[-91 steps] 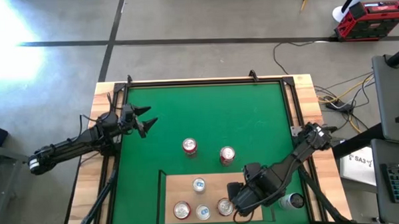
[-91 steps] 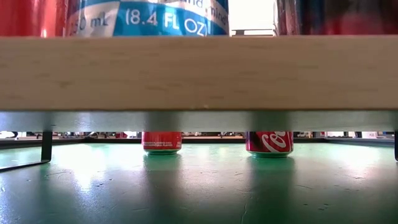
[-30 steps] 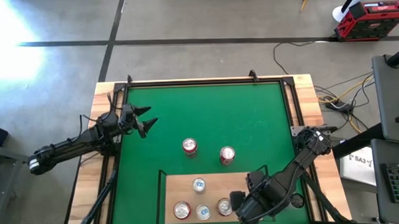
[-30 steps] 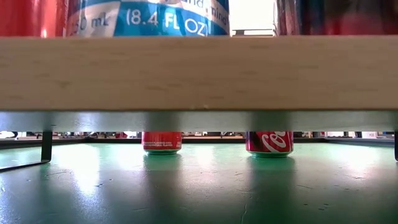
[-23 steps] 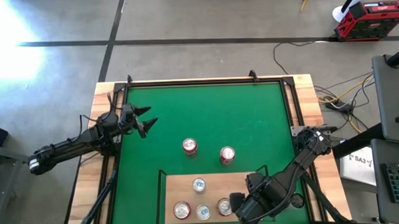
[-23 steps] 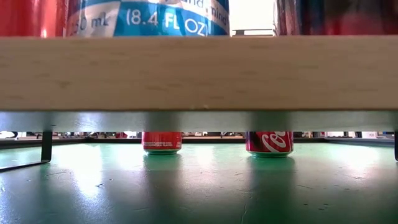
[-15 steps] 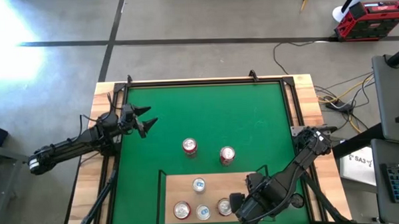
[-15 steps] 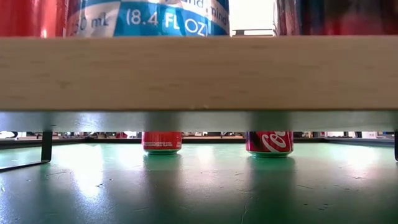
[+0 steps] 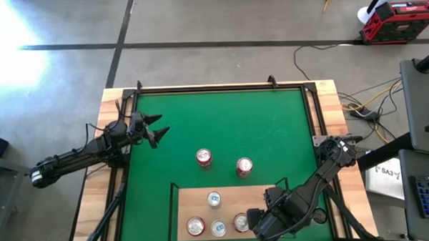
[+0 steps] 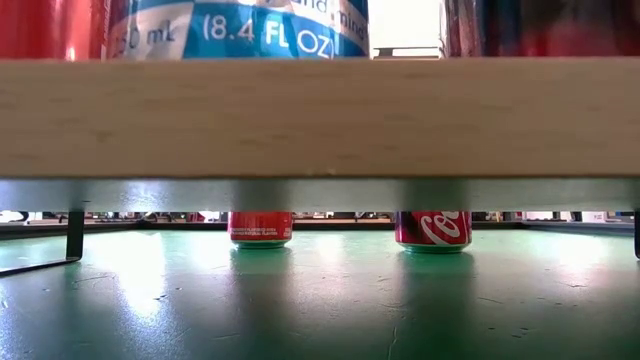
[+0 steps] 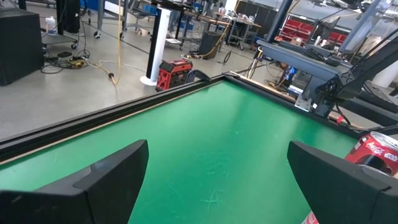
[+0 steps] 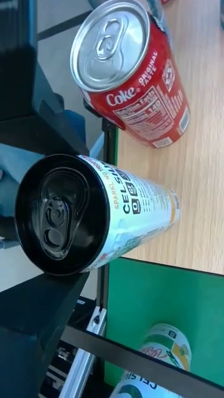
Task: Place canned beverage on shelf
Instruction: Put the top white soda can on the shelf
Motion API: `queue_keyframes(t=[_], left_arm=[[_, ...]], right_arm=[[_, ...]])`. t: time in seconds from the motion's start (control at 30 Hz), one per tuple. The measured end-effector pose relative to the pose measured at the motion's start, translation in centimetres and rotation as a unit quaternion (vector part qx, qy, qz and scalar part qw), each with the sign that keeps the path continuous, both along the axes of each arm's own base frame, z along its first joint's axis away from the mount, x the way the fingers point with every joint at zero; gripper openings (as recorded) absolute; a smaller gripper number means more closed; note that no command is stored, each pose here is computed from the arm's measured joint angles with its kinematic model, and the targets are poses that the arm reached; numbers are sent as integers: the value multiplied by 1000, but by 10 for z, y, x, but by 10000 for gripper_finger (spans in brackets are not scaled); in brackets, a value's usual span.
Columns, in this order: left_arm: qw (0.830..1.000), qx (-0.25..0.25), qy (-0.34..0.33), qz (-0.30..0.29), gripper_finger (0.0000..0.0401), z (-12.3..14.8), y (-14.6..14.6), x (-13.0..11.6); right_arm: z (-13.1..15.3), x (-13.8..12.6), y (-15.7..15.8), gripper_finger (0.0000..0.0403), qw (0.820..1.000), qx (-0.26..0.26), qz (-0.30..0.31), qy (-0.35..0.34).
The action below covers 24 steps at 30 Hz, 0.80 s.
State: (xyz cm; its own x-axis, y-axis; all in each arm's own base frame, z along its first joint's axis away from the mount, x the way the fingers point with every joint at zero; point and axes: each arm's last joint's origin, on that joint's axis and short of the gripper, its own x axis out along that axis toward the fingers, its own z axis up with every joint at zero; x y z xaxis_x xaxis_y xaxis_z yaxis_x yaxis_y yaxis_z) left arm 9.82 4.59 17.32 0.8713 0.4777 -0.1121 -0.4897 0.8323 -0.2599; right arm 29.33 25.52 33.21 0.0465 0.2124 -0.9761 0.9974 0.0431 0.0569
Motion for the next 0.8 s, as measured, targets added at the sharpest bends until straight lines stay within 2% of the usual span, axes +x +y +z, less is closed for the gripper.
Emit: queue_keyframes(t=[0.8], left_arm=[[1000,0,0,0,369,0,0,0]], right_arm=[[-2,2,3,277,1000,6,16,-8]])
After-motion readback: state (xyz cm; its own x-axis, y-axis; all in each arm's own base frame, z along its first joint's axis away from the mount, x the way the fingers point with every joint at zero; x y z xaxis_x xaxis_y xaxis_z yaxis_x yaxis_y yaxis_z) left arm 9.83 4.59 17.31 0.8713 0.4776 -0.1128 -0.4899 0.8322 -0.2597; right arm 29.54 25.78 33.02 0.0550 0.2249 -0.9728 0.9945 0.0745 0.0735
